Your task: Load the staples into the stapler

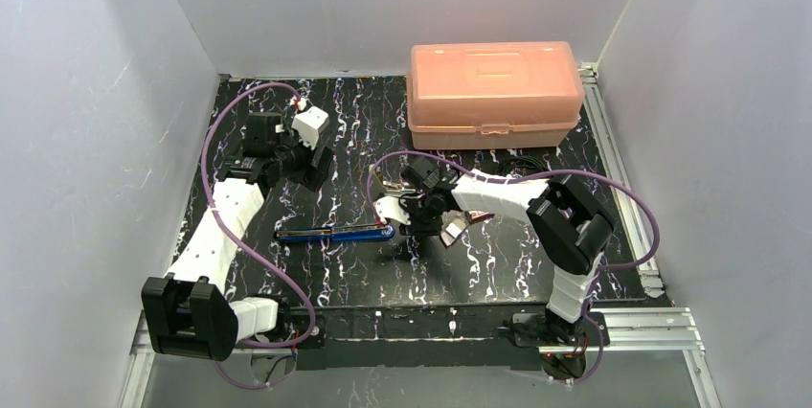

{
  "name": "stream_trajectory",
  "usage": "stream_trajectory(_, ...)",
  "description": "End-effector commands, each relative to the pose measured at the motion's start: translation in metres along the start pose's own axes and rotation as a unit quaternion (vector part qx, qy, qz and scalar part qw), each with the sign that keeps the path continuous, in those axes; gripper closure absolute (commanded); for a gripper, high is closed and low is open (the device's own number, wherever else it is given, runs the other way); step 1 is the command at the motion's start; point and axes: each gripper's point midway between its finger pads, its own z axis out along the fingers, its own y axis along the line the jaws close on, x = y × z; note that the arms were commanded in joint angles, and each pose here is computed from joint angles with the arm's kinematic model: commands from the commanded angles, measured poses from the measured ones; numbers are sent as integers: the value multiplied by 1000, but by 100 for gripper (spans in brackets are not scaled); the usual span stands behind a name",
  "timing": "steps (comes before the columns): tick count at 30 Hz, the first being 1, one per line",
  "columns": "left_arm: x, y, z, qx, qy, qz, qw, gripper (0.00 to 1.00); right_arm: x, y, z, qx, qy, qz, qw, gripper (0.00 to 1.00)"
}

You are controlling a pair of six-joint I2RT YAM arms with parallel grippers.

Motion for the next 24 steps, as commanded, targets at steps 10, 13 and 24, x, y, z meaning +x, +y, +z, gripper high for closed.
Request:
stream_trajectory(10,0,-2,-8,3,-10,3,1000,18,-3,-10,-2,-3,2,-2,1000,77)
stream_trajectory(13,-1,-2,-8,3,-11,4,1000,18,-4,-10,-3,-4,0,0,1000,82)
stream_trajectory(24,-4,-3,-10,7,-15,2,1000,18,-26,-19,-23,10,-26,19,999,91)
